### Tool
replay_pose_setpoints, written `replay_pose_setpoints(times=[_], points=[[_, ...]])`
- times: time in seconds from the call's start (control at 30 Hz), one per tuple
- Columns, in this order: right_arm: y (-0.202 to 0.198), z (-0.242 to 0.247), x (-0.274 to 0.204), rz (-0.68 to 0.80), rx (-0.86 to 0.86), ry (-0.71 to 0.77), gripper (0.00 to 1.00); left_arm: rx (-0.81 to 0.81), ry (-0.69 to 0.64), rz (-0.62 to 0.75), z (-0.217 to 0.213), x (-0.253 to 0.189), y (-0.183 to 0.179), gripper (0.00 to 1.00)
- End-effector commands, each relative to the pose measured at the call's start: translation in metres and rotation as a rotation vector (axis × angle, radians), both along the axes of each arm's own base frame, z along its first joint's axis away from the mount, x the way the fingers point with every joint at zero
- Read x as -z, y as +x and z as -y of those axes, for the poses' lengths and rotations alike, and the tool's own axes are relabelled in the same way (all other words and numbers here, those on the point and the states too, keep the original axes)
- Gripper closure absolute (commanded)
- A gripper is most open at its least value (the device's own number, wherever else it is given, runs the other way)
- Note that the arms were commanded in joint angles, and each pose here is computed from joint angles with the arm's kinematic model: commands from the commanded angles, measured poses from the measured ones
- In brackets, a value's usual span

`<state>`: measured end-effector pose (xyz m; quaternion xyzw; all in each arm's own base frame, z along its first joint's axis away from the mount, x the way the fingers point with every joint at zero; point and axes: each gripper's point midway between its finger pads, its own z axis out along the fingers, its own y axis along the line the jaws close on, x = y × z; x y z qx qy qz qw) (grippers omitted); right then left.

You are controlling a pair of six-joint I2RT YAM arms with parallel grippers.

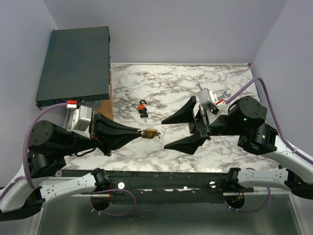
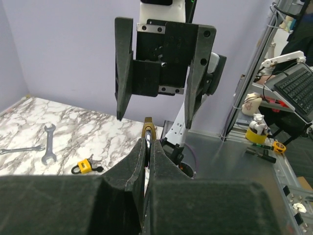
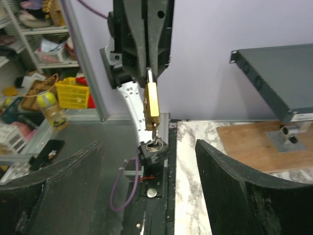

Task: Lock with the key
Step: Lock the lock.

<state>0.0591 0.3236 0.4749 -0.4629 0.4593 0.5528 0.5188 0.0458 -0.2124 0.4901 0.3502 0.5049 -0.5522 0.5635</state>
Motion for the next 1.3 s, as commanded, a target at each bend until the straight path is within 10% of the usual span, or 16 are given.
replay_pose_setpoints(times=[0.0,0.8,1.07,1.27], points=[[-0.012,-0.005,0.009,-0.010,-0.086,-0.050,0.27,0.054,-0.051,0.018,0.004,-0.015,-0.008,1.00],[0.002,-0.014,0.001,-0.044,-0.021,-0.015,0.70,0.040,-0.037,0.003,0.008,-0.010,-0.003,1.00],[0.006,-0.015,0.003,-0.053,-0.003,-0.019,0.98,0.019,-0.029,-0.008,0.009,-0.006,0.003,1.00],[0.008,-0.010,0.011,-0.047,0.023,-0.037,0.99,-0.044,-0.042,-0.013,0.002,-0.008,0.013,1.00]])
